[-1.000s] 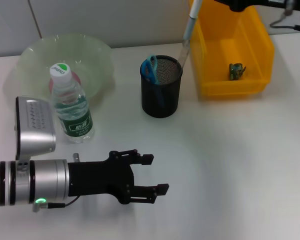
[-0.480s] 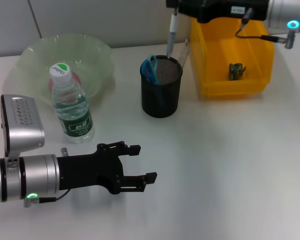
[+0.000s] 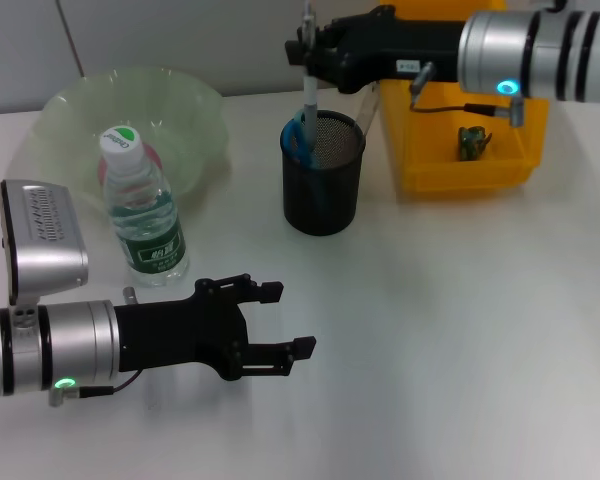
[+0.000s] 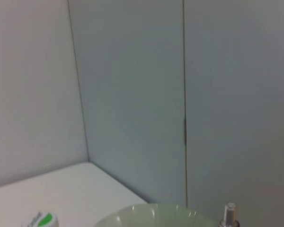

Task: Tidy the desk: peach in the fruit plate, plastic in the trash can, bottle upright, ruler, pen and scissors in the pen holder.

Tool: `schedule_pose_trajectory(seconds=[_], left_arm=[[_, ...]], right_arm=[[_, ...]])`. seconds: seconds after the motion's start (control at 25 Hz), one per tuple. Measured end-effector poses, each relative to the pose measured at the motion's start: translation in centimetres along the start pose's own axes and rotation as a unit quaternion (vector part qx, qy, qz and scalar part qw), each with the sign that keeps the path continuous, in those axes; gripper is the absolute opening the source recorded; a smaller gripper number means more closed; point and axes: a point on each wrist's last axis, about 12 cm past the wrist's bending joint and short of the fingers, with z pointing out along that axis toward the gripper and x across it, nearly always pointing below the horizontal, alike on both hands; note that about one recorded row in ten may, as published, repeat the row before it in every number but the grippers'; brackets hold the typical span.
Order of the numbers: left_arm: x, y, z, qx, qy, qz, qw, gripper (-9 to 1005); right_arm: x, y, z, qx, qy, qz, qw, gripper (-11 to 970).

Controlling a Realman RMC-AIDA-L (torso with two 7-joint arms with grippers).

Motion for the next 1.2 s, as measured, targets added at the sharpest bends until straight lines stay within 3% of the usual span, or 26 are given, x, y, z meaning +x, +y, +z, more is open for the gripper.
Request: schedule_pose_trajectory(seconds=[0.8, 0.92, 1.04, 1.2], left_arm=[[0.0, 0.5, -0.9, -0.015, -0.005, -0.008, 1.0, 846], [-0.1, 0.6, -0.9, -0.015, -0.006, -0.008, 1.0, 846], [-0.1, 0.6, -1.0, -0.017, -0.007, -0.01, 1.0, 846], [-0.2, 0.7, -1.1, -0.02, -0.012, -0.011, 1.0, 846]], right_arm=[[0.1, 0.0, -0.2, 0.011, 0.004, 0.019, 1.0, 364], [0.0, 0.0, -0.4, 0.012, 0.002, 0.018, 1.0, 430], [0.0, 0.1, -1.0, 0.014, -0.007, 0.015, 1.0, 497], [-0.4, 0.3, -3.4, 0.011, -0.047, 0.024, 0.999, 499]])
